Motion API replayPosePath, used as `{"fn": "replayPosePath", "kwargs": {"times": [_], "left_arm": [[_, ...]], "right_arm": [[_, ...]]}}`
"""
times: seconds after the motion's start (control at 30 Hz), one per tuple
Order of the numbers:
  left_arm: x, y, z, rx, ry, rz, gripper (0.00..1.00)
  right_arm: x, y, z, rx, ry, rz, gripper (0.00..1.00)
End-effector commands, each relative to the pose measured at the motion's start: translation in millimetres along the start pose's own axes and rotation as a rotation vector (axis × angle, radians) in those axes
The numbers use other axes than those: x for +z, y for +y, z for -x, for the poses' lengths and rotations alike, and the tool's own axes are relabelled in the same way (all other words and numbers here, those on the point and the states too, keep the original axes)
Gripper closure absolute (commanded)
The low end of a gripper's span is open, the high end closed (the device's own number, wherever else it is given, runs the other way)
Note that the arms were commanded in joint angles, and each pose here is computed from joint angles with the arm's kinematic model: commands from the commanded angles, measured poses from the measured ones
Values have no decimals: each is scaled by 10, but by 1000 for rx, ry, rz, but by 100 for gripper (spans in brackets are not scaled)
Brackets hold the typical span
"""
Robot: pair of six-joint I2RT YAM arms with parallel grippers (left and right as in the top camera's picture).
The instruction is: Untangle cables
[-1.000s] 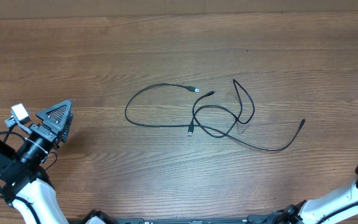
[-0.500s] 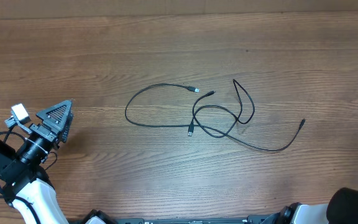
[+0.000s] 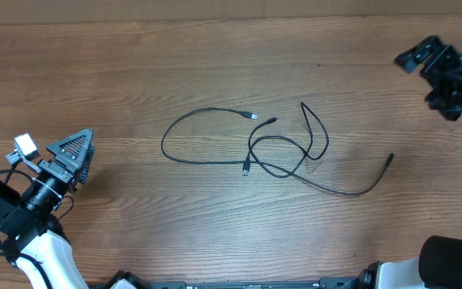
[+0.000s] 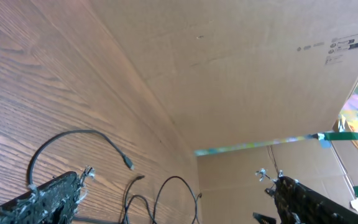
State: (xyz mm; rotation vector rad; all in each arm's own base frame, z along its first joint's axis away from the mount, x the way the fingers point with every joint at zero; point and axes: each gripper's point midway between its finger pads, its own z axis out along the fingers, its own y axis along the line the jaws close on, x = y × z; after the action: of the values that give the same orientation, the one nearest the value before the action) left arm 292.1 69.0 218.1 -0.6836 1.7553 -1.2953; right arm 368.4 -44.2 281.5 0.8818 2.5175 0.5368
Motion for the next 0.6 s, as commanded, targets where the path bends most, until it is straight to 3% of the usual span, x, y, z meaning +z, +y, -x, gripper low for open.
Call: {"fn": "replayPosePath", "kwargs": {"times": [0.0, 0.27, 0.43, 0.57], "left_arm": [[-12, -77, 26, 45, 3, -14, 0], [-12, -77, 26, 45, 3, -14, 1], [-12, -77, 26, 45, 3, -14, 0], [-12, -77, 26, 45, 3, -14, 0]], "right_arm": [[51, 44, -149, -18, 41, -29, 0], [161, 204, -537, -129, 107, -127, 0], [175, 150, -673, -79, 69, -275, 0], [194, 235, -841, -68, 91, -288, 0]]}}
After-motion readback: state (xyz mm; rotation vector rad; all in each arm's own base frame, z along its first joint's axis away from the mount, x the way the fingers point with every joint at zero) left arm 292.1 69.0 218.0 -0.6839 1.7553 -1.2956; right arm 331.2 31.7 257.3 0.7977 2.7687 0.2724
